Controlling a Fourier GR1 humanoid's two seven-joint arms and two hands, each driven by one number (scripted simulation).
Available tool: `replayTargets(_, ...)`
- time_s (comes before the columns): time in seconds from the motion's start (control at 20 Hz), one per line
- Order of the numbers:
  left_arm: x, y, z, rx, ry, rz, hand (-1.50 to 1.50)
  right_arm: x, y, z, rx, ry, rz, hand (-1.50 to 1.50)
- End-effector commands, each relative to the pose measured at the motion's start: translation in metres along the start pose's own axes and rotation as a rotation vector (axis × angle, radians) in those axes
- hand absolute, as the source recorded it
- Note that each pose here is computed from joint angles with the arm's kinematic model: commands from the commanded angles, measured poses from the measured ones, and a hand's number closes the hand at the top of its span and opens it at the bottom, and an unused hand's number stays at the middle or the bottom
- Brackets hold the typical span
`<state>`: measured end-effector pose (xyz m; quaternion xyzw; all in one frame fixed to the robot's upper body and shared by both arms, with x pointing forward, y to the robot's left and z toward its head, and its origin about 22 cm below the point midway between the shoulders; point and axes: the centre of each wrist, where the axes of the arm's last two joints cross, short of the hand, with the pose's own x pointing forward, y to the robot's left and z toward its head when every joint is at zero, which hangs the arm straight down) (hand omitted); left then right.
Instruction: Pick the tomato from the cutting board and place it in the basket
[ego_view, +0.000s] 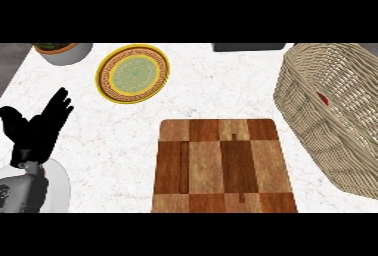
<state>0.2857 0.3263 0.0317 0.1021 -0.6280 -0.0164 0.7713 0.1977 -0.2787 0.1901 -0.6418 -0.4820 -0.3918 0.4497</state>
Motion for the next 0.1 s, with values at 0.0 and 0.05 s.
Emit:
replayTargets(0.0,-0.004,0.0,0.009,-0.017,-0.007,0.009,0.0,-0.01,-0.067,0.004,0.078,0.089,0.038,-1.5)
replayTargets(0.05,-0.003,0.009,0.009,-0.005,-0.004,-0.004,0.0,-0.011,-0.082,0.004,0.105,0.092,0.045,-1.5)
